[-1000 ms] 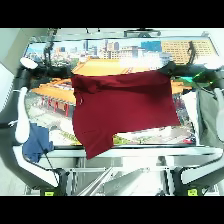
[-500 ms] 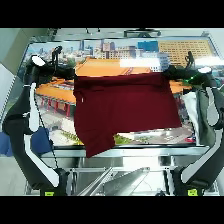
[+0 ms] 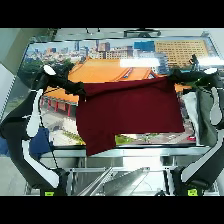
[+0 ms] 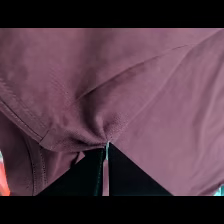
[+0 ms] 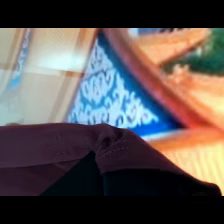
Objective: Fold the shirts.
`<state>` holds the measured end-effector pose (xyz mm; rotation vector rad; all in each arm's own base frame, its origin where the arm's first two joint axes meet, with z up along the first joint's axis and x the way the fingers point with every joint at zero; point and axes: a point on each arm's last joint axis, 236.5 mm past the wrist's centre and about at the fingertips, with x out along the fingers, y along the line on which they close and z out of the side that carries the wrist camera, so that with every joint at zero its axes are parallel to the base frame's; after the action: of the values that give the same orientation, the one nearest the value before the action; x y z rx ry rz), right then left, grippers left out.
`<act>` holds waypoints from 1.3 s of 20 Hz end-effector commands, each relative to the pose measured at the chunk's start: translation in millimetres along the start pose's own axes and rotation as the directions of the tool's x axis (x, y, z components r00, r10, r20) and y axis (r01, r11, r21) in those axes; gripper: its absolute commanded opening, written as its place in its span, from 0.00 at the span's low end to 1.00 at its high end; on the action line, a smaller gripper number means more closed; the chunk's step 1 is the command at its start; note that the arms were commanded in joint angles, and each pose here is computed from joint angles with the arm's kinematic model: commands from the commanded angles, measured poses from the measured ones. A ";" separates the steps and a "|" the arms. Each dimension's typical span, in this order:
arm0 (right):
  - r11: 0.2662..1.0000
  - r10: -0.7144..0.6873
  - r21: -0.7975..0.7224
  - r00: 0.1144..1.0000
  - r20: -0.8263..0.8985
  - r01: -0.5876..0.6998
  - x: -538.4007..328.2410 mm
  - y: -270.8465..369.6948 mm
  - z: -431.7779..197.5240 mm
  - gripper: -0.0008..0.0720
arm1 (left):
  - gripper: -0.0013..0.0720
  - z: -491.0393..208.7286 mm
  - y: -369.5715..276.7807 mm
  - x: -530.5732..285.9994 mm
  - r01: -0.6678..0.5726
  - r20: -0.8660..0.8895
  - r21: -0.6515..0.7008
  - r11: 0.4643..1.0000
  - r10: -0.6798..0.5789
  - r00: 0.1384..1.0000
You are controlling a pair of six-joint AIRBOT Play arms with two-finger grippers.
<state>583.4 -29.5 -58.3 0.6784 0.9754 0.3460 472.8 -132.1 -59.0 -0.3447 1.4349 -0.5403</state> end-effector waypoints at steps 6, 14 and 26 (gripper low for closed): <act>0.993 -0.091 -0.073 0.995 -0.035 0.089 -9.7 -15.0 -5.3 0.35 | 0.38 -2.5 13.5 -2.9 -0.001 0.009 -0.045 0.999 0.001 1.000; 0.921 -0.388 -0.065 0.889 -0.242 0.385 -117.8 -20.1 -29.6 0.51 | 0.38 -26.8 -6.8 -82.8 0.023 -0.048 -0.093 0.995 -0.028 0.998; 0.902 -0.323 0.112 0.825 -0.464 0.416 -152.9 -30.2 -230.7 0.72 | 0.41 -246.2 -8.5 -15.1 0.000 -0.152 -0.250 0.968 -0.040 0.988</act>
<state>338.3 -61.2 -37.3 0.5672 1.5346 0.0640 264.9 -106.6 -46.5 -0.5018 1.6452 -0.4560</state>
